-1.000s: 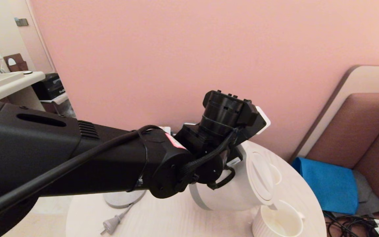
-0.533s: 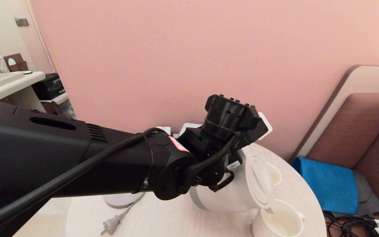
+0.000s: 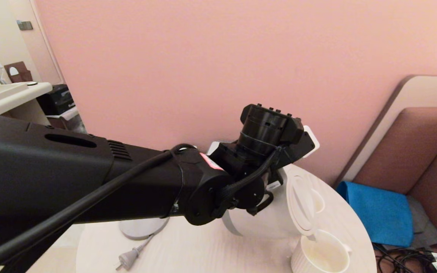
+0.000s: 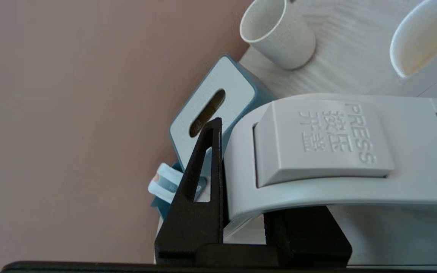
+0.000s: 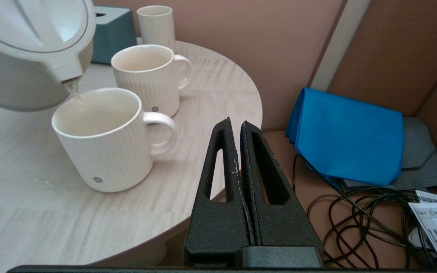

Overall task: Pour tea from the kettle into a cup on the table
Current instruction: Pour water into another cup

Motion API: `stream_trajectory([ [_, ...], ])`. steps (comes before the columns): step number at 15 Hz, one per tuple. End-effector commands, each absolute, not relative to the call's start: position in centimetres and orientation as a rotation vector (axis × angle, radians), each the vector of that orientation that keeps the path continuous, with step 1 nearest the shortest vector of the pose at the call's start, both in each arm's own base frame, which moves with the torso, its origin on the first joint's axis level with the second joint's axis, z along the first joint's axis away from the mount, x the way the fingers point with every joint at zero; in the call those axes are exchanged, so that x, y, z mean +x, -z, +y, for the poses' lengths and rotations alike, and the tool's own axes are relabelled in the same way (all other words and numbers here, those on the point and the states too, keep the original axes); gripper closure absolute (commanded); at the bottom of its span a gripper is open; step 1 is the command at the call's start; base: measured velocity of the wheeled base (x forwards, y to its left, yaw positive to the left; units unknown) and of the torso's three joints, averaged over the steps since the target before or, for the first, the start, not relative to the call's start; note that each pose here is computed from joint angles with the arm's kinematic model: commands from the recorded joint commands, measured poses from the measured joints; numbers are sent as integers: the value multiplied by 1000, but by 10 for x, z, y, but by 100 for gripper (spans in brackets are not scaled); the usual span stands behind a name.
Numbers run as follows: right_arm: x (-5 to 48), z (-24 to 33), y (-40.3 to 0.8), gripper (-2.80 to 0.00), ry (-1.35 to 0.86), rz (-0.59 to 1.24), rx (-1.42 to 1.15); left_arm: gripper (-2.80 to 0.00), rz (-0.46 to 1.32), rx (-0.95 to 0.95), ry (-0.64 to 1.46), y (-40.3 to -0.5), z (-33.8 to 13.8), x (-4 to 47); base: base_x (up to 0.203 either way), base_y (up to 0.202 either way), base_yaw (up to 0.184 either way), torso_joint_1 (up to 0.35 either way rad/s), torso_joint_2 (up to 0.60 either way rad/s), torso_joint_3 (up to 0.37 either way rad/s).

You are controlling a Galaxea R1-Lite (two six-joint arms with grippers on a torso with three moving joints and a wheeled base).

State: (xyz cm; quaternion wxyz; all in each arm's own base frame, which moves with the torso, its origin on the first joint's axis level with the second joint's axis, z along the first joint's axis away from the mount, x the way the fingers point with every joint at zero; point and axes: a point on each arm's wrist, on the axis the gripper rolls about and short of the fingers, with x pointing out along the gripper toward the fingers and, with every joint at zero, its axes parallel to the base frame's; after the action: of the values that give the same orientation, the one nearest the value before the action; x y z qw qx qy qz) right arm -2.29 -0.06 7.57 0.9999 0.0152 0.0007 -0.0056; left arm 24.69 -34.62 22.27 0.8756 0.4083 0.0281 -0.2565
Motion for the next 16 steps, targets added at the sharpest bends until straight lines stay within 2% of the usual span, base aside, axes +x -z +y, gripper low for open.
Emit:
stream_trajectory([
  [1, -23, -1, -76, 0, 11, 1, 31, 0, 59, 861, 540, -219, -351, 247, 0, 0, 0, 0, 0, 0],
  [16, -23, -1, -76, 0, 11, 1, 31, 0, 59, 908, 559, -216, -355, 242, 0, 0, 0, 0, 0, 0],
])
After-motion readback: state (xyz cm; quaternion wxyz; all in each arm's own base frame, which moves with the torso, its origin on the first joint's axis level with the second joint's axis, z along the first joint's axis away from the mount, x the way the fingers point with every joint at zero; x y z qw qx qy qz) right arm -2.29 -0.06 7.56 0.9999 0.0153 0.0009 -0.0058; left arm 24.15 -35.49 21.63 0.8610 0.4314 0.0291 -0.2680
